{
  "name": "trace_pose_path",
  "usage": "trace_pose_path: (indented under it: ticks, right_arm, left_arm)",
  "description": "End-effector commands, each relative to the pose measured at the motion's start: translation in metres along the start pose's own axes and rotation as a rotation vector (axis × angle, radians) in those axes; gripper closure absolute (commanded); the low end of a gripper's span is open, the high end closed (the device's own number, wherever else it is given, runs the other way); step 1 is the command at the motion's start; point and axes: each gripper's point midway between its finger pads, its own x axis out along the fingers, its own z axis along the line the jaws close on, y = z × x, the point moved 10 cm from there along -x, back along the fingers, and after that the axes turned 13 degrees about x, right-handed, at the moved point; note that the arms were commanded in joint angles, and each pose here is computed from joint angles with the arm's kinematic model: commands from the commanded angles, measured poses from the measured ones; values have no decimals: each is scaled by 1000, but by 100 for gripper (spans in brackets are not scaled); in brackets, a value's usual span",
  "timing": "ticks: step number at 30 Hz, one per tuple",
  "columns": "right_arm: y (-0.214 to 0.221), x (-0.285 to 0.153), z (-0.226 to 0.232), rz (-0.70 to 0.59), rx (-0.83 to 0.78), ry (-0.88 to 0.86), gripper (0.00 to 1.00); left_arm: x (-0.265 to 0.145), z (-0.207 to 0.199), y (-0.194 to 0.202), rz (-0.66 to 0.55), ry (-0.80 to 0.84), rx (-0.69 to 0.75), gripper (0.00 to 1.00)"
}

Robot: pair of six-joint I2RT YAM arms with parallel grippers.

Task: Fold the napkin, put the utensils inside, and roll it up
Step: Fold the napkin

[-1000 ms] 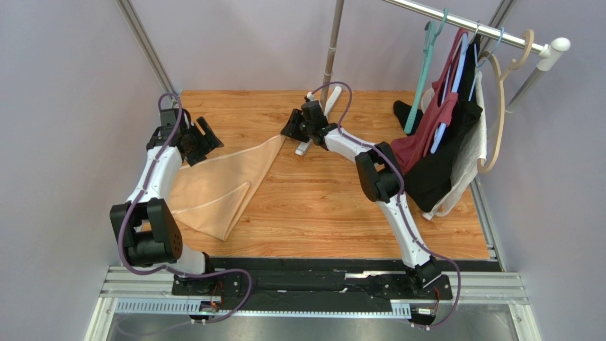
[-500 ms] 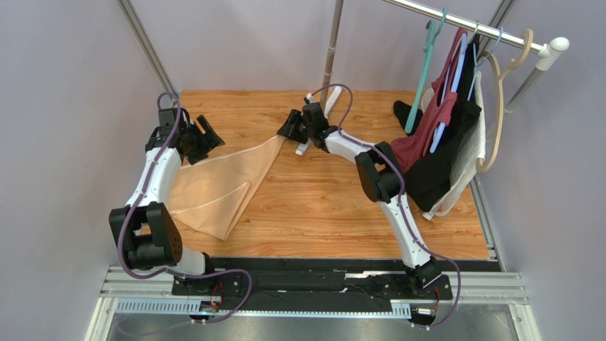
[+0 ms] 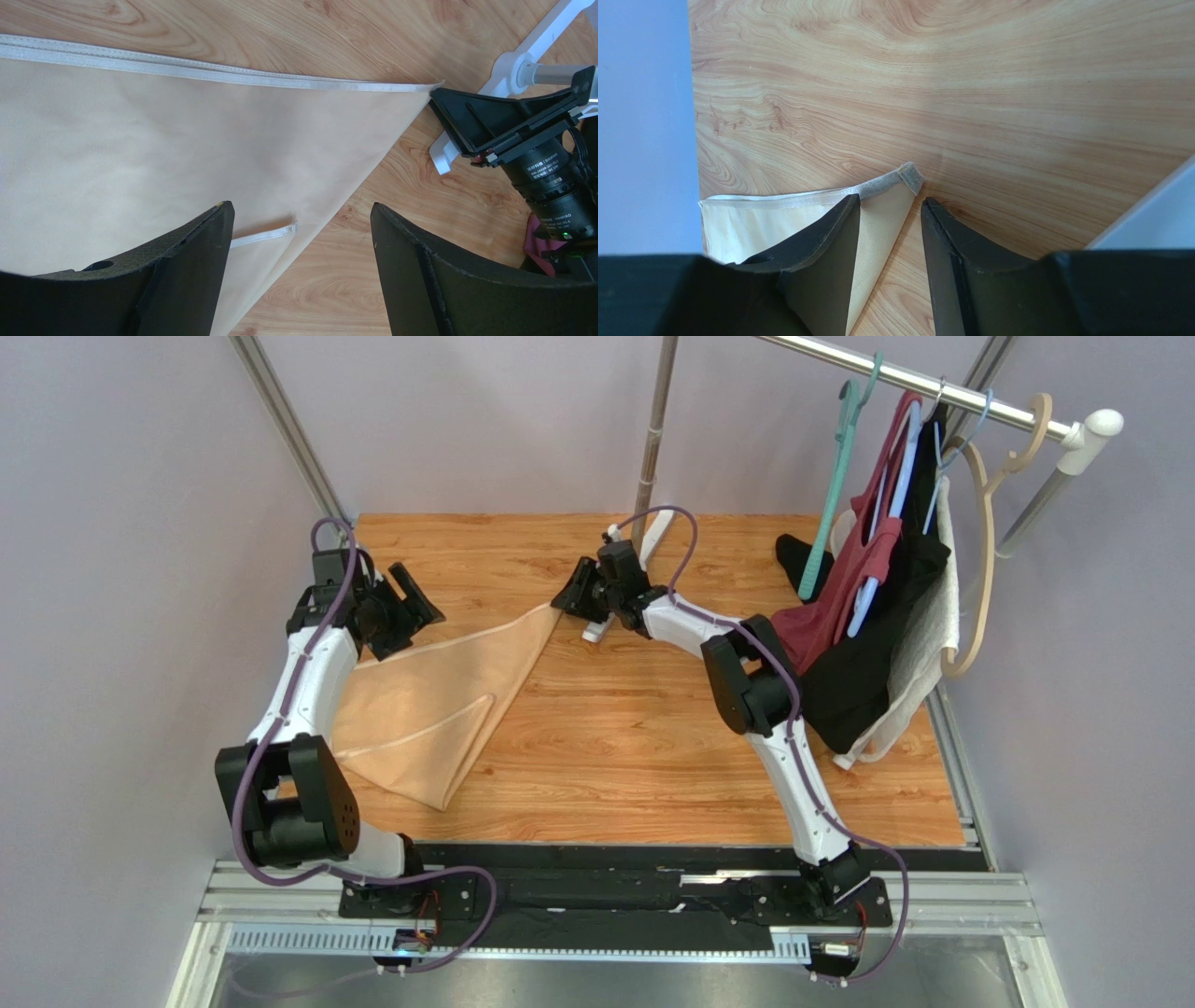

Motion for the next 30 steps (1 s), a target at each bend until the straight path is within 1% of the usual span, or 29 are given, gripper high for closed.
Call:
trace_pose_path:
  ticks: [1,3,9,12,18,19,21,26,27,28,30]
  right_arm:
    - [8,8,-28,32,18,137,57]
    - [8,10,-29,31,22,146,59]
    - [6,16,-28,34,30,146,57]
    - [6,17,-27,36,32,153,60]
    - [6,16,-28,31,40,171,71]
    - [7,16,-29,33,42,177,75]
    - [7,16,-29,33,42,178,77]
    - [7,15,-30,21,47,183,85]
    - [6,14,-30,17,49,184,88]
    - [7,14,-31,9,53,184,93]
    - [3,12,-23,-16,52,139,98]
  left_arm:
    - [-9,-6,-6,-50,41,5,19]
    - [-10,-6,-6,-50,42,5,19]
    - [-11,-7,-6,-53,48,4,19]
    - [-11,-7,-6,-52,51,5,19]
    - [-12,-8,-7,-55,57,4,19]
    - [-12,-8,-7,-56,58,5,19]
    - [-12,-8,-7,-56,58,5,19]
    - [-12,-8,-7,-58,61,6,19]
    - [-12,-8,-7,-58,61,6,19]
    - [-13,-8,-7,-56,62,5,19]
    - [-12,-8,-7,-56,63,5,19]
